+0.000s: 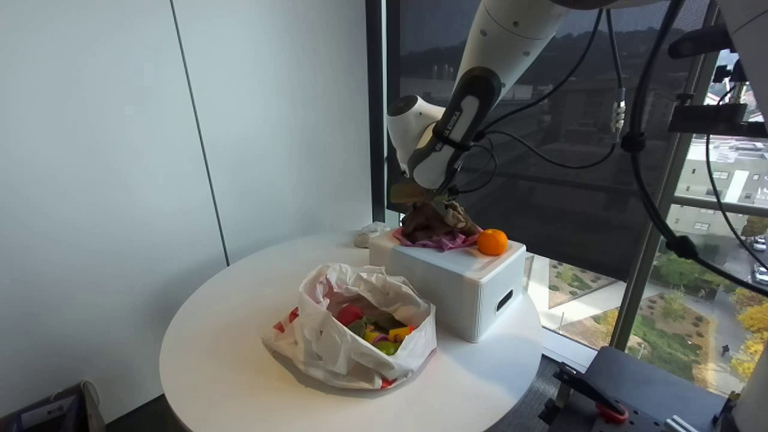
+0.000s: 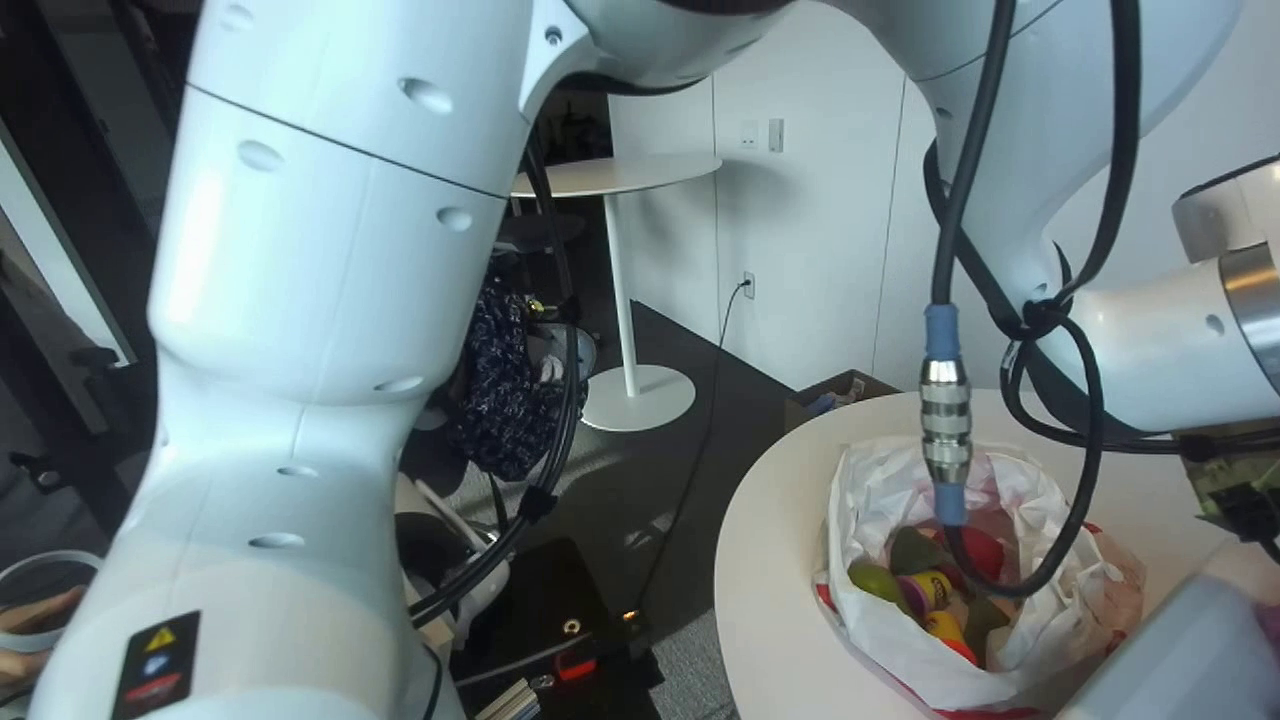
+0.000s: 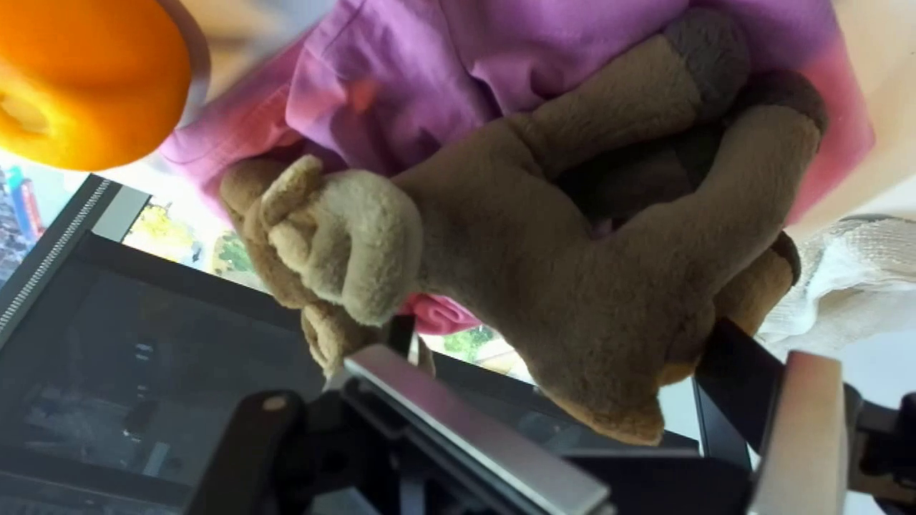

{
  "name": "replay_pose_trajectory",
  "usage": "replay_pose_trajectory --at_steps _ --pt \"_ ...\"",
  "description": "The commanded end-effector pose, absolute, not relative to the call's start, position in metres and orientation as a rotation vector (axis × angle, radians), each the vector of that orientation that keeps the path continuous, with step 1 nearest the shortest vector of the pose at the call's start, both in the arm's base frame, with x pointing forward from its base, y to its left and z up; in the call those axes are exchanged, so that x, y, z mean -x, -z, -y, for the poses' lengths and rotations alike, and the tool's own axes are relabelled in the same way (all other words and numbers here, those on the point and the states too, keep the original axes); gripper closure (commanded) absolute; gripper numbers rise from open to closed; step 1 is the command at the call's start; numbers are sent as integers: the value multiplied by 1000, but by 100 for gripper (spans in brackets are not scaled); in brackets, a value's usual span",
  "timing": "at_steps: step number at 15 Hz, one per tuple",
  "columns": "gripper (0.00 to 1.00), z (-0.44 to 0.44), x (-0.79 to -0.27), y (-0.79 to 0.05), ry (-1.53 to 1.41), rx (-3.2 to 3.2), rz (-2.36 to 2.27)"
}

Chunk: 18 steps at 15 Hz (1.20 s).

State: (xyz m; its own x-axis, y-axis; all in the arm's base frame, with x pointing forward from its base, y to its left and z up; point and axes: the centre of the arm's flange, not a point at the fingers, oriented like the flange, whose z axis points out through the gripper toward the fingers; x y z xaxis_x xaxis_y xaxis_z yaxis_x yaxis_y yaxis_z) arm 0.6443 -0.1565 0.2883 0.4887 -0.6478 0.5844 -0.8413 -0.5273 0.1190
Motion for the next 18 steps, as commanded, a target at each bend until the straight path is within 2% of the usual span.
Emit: replay_pose_trajectory --at_steps 1,3,4,5,6,9,14,18 --pt "0 160 -662 -273 -713 -2383 1251" --pt "0 158 -662 -264 -715 -2395 1233" --pt "25 157 -661 -260 -706 -2409 1224" --pt "26 155 -658 -258 -702 -2422 1227" --pt "32 154 -656 -257 -701 -2424 1231" --pt "58 147 -645 -259 -711 -2417 1215" --pt "92 138 -623 -270 -661 -2425 1226" --pt "90 119 -580 -324 -761 -2331 1130"
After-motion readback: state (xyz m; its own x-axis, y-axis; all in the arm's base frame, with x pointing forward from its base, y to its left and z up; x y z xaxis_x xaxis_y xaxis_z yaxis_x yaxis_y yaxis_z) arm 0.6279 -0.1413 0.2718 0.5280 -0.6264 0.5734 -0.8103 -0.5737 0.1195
